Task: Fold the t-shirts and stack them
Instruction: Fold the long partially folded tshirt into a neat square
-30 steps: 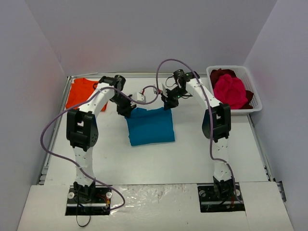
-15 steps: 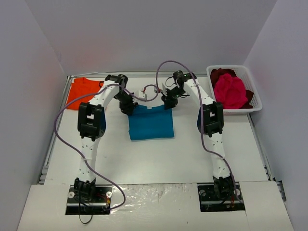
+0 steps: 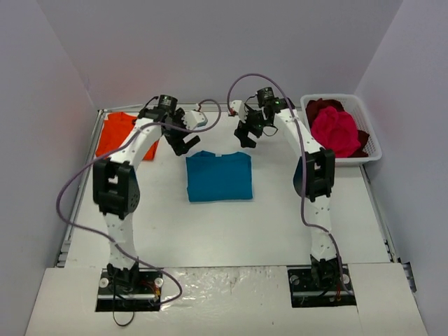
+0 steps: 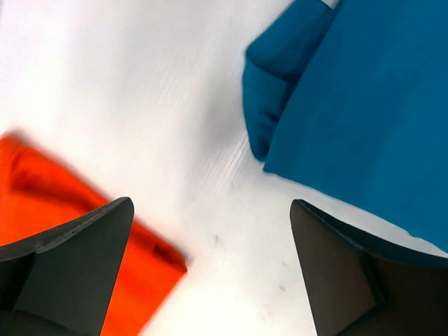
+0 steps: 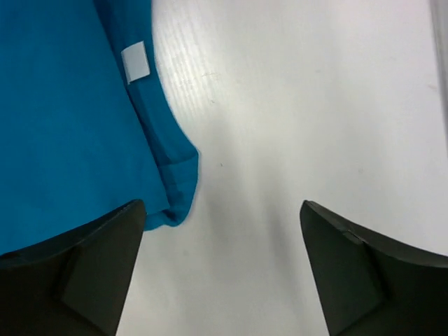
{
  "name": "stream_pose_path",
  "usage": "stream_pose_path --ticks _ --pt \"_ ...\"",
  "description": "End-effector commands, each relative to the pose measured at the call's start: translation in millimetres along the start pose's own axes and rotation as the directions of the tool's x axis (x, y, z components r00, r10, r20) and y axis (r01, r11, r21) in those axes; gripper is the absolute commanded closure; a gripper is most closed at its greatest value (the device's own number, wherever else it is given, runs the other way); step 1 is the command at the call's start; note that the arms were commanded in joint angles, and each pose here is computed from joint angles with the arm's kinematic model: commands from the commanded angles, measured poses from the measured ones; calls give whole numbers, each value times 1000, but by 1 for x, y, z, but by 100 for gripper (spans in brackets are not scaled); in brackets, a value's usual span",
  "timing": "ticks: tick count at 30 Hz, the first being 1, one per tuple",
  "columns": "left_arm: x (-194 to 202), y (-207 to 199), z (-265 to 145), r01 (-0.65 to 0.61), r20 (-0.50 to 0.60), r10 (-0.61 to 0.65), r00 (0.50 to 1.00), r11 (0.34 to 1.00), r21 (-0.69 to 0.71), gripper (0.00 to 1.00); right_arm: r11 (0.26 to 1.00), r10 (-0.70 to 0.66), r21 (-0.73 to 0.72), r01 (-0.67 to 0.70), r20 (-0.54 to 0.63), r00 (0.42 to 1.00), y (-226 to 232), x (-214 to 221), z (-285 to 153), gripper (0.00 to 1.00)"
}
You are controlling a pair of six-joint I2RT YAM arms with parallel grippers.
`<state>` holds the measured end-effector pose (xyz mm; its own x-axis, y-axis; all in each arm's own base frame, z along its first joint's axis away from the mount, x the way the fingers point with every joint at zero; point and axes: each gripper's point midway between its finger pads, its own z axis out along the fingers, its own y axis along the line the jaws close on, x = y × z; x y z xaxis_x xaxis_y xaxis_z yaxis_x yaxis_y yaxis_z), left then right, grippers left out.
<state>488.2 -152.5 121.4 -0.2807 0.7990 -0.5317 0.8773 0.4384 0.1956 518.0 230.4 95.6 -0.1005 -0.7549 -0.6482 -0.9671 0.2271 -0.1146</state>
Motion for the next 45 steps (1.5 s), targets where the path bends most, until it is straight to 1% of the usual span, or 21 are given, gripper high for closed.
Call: stream_pose_path --ticks 1,2,3,4,5,6,7,9,11,12,16,18,20,21,22,23,24,26,27,37,45 --pt "-54 37 -110 156 242 -78 967 934 -321 6 968 -15 251 1 52 999 -6 -66 -91 10" --pt "-48 25 -130 179 259 -91 962 924 -339 6 953 0 303 -13 42 999 -4 -71 -100 2" --pt "-44 19 -138 218 277 -123 953 914 -343 6 923 -1 384 5 -12 1000 0 -77 -104 0" --pt "-47 15 -162 240 319 -119 940 896 -373 6 908 11 420 6 -38 999 15 -80 -115 0" --pt "-26 9 -156 276 286 -169 943 876 -395 6 891 15 454 13 -58 998 22 -84 -118 0" --pt "-22 8 -160 325 316 -203 927 853 -407 6 864 -1 501 44 -87 996 37 -97 -127 0" --pt "-18 3 -177 341 340 -201 919 840 -423 6 873 25 487 34 -114 993 54 -87 -116 0" --pt "3 -16 -167 373 336 -251 908 848 -375 6 884 11 468 17 -56 998 79 -100 -117 0" --pt "22 -16 -179 455 373 -317 872 805 -380 6 914 25 406 -5 -45 999 103 -87 -98 0" --pt "36 -25 -170 510 369 -385 846 784 -353 6 921 20 389 1 -50 999 111 -83 -93 0" --pt "71 -52 -154 553 272 -486 831 776 -303 6 944 -41 321 74 -107 993 153 -65 -67 0" --pt "87 -62 -151 557 236 -505 830 764 -324 6 951 -75 290 107 -121 990 169 -66 -55 7" --pt "100 -56 -159 578 270 -511 816 725 -374 6 960 -98 250 129 -133 986 186 -67 -37 9" --pt "106 -51 -163 591 282 -520 807 708 -386 6 962 -98 240 128 -135 986 190 -68 -31 14" --pt "109 -48 -167 607 295 -530 795 695 -386 6 965 -101 226 130 -138 985 196 -70 -24 18" --pt "122 -41 -174 649 305 -574 760 649 -396 6 968 -93 216 124 -149 984 199 -70 -12 23" --pt "126 -38 -175 665 307 -591 746 637 -390 6 970 -95 207 127 -157 983 202 -71 -6 29" --pt "128 -36 -176 691 313 -617 722 622 -368 6 974 -110 177 142 -179 978 214 -72 14 33" --pt "134 -34 -176 703 312 -631 710 611 -364 6 975 -109 173 139 -170 979 217 -79 18 39" --pt "155 -29 -183 772 348 -690 634 536 -342 6 975 -191 70 211 -226 955 261 -88 77 38" --pt "169 -28 -188 807 364 -722 588 498 -318 6 965 -240 37 259 -270 932 279 -90 101 38"
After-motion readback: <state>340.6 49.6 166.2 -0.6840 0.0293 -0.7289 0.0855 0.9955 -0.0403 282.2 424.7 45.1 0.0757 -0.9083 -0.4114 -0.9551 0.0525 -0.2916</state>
